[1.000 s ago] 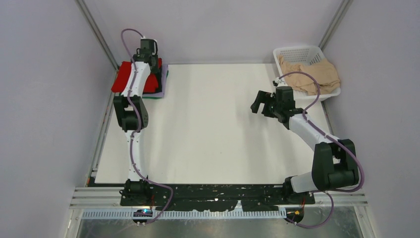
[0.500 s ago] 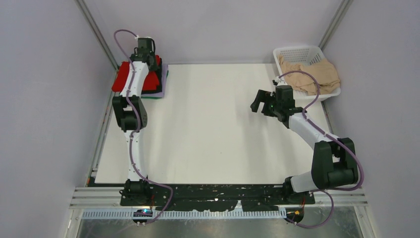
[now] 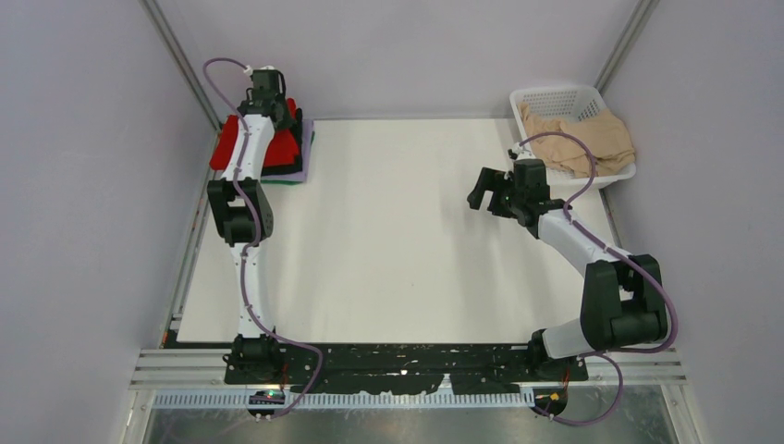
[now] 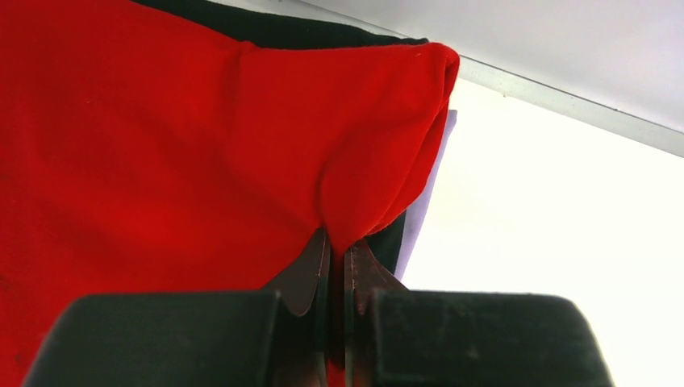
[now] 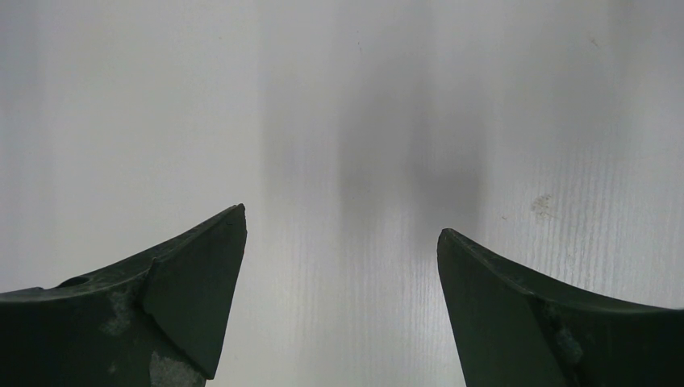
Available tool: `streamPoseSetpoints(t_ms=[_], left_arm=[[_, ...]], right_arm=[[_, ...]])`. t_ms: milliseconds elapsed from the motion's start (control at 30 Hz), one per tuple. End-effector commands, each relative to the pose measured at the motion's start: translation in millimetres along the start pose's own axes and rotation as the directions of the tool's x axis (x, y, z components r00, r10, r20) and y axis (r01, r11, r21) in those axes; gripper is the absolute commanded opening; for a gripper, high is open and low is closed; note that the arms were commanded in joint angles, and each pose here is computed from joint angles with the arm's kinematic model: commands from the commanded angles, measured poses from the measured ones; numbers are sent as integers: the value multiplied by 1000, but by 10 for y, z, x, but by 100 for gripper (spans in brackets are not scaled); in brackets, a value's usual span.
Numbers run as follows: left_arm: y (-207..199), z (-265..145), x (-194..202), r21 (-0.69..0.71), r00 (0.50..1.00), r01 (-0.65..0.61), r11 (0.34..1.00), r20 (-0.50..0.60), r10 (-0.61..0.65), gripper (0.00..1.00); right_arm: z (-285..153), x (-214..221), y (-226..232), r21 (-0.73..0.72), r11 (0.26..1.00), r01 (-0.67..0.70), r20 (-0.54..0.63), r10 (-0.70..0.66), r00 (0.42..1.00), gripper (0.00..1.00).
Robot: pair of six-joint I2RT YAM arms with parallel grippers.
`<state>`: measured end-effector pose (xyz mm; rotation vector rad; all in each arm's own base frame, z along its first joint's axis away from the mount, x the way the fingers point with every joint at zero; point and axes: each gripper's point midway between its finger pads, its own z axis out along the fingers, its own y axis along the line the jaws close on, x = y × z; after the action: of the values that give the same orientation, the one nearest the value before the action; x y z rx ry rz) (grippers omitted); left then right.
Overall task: Fold and stack the t-shirts
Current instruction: Put the neatly folded tshirt into the corner of the board with the left arm
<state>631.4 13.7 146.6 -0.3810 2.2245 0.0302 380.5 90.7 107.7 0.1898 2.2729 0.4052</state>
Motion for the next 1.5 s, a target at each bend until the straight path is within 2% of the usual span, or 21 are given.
streamPoseSetpoints(t_ms=[0,200,233,267,300,400,500,600,667,800,933,1100,1300,1400,1433,1467], left_arm=[[-203,-72,-384,87,991,55,995,113,-64,0],[-245,-8,-308,109,993,63,992,92,-73,0],[-226,19,-266,99,994,60,993,82,-68,3],[-206,40,-225,89,995,59,994,71,-65,12],[-199,51,-190,85,996,63,994,61,-68,26],[-268,58,-116,123,996,75,990,34,-80,53],[-414,-4,-129,201,994,99,975,19,-105,70],[-552,-108,-178,274,992,121,954,7,-127,91],[-646,-179,-187,324,989,142,935,-7,-148,99],[-873,-248,-117,390,988,152,908,-34,-150,100],[-971,-303,-70,387,993,116,915,-31,-113,100],[-942,-601,-294,380,997,60,923,22,-74,100],[-700,-1403,-748,309,987,19,951,148,-68,100],[-640,-2038,-829,336,976,13,942,200,-84,99],[-624,-2113,-738,338,979,21,941,185,-89,99],[-603,-2369,-723,358,974,25,933,203,-104,100]], right_arm=[[-7,-218,56,-8,1000,19,47,-18,999,95],[12,-209,62,-13,1000,18,36,-18,999,95],[11,-208,65,-14,1000,18,35,-18,999,95],[11,-208,65,-13,1000,18,35,-18,999,95],[8,-206,68,-14,1000,19,35,-18,999,95],[4,-205,61,-12,1000,18,35,-17,999,95],[-2,-203,64,-13,1000,20,34,-19,999,95],[-18,-207,67,-13,1000,20,36,-20,999,95],[-36,-216,75,-16,1000,22,42,-22,999,96],[-82,-234,94,-24,999,25,53,-24,998,95],[-113,-238,107,-31,999,32,60,-31,998,95],[-167,-262,133,-41,999,35,72,-32,997,96],[-347,-292,173,-56,998,39,108,-33,994,95],[-509,-319,179,-56,998,34,153,-25,988,95],[-524,-258,152,-51,998,28,148,-21,989,95],[-595,-274,154,-50,998,22,169,-13,986,95]])
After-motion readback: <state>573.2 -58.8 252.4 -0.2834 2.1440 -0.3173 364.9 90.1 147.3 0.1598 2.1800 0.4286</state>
